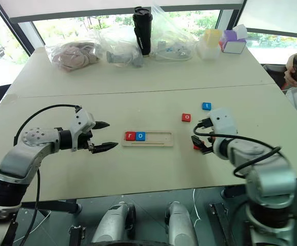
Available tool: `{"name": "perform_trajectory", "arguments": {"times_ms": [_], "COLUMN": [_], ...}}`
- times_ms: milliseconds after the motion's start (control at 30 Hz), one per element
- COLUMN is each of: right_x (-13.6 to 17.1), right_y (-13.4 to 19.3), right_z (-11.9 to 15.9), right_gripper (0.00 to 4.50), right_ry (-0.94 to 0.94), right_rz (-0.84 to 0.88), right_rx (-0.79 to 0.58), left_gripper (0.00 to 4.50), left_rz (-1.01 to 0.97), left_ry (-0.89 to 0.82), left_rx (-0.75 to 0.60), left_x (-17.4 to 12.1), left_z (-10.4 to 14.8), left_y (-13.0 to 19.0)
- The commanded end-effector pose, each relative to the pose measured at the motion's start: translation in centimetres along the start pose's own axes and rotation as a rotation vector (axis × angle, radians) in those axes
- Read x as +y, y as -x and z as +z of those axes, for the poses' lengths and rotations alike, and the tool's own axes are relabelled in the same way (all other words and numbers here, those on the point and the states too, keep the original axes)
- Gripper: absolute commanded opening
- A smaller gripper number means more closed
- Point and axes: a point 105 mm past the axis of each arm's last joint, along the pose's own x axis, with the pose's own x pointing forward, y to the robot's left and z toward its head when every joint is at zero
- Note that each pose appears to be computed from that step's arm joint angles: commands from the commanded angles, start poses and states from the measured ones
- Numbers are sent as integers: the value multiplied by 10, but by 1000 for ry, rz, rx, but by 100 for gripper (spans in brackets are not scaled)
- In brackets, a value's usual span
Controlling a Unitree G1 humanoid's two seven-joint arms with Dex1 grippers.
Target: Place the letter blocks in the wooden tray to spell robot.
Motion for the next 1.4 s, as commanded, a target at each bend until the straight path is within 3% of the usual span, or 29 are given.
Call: {"name": "perform_trajectory", "arguments": {"times_ms": [33, 133, 233, 567, 900, 1000, 1133, 1167, 1400], "right_x": [8, 2, -7, -15, -17, -26, -32, -32, -25], "right_y": [15, 7, -4, -35, -31, -31, -31, -31, -30], "right_z": [6, -26, -39, -51, -45, -47, -50, -50, -38], "right_gripper": [446, 446, 446, 446, 446, 356, 143, 114, 116], "right_ry": [143, 243, 287, 371, 352, 351, 338, 336, 326], "right_rz": [252, 366, 398, 426, 472, 451, 437, 438, 448], "right_rx": [-125, -87, -90, -97, -99, -89, -83, -84, -126], "left_gripper": [450, 450, 450, 450, 450, 450, 450, 450, 450], "left_rz": [-54, -140, -184, -190, -182, -186, -189, -189, -189], "left_ry": [-45, -52, -75, -100, -107, -107, -107, -108, -109], "left_rx": [-34, -60, -48, 0, 53, 53, 58, 59, 61], "left_x": [-1, -8, -11, -13, -15, -17, -18, -19, -19], "left_z": [13, 24, 28, 24, 11, 10, 7, 6, 5], "left_y": [7, 15, 21, 32, 32, 29, 27, 27, 26]}}
